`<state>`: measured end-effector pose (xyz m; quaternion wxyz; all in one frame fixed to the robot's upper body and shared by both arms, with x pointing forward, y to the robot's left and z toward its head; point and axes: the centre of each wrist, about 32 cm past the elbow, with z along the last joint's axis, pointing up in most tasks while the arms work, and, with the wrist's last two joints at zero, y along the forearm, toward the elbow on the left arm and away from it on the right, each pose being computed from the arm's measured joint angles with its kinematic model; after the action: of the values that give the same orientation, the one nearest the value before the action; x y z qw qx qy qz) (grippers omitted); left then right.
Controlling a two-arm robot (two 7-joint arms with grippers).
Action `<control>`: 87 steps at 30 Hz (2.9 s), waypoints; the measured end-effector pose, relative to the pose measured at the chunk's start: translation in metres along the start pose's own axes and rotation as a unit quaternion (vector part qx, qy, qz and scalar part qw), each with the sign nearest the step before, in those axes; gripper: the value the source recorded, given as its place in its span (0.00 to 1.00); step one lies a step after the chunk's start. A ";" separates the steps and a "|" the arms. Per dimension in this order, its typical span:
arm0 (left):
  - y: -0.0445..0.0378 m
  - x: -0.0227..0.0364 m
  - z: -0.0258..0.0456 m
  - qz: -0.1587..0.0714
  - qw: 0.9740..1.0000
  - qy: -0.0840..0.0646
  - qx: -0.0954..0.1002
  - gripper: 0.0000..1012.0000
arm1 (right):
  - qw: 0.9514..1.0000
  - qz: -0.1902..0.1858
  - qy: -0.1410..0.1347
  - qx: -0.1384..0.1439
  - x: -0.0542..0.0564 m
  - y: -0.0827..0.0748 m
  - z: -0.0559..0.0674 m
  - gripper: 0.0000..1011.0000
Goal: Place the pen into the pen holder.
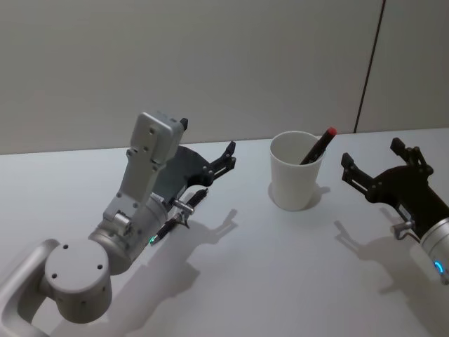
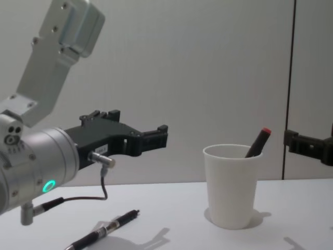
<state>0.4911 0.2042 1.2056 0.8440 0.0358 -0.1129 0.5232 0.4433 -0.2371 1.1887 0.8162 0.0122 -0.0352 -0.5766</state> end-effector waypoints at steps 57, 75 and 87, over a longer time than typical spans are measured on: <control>0.0450 0.0458 0.0073 -0.079 0.977 0.040 0.194 0.99 | 1.000 0.000 0.000 0.000 0.000 0.000 0.000 0.99; 0.0335 0.0531 -0.0031 -0.074 0.967 0.068 0.234 0.99 | 1.000 0.000 0.000 0.000 0.000 0.000 0.000 0.99; 0.0267 0.0535 -0.0094 -0.065 0.964 0.071 0.249 0.99 | 1.000 0.000 0.000 0.000 0.000 0.000 0.000 0.99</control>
<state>0.4916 0.2646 1.2071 0.8465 0.2147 0.0838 0.4799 0.4433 -0.2371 1.1887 0.8162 0.0121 -0.0351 -0.5766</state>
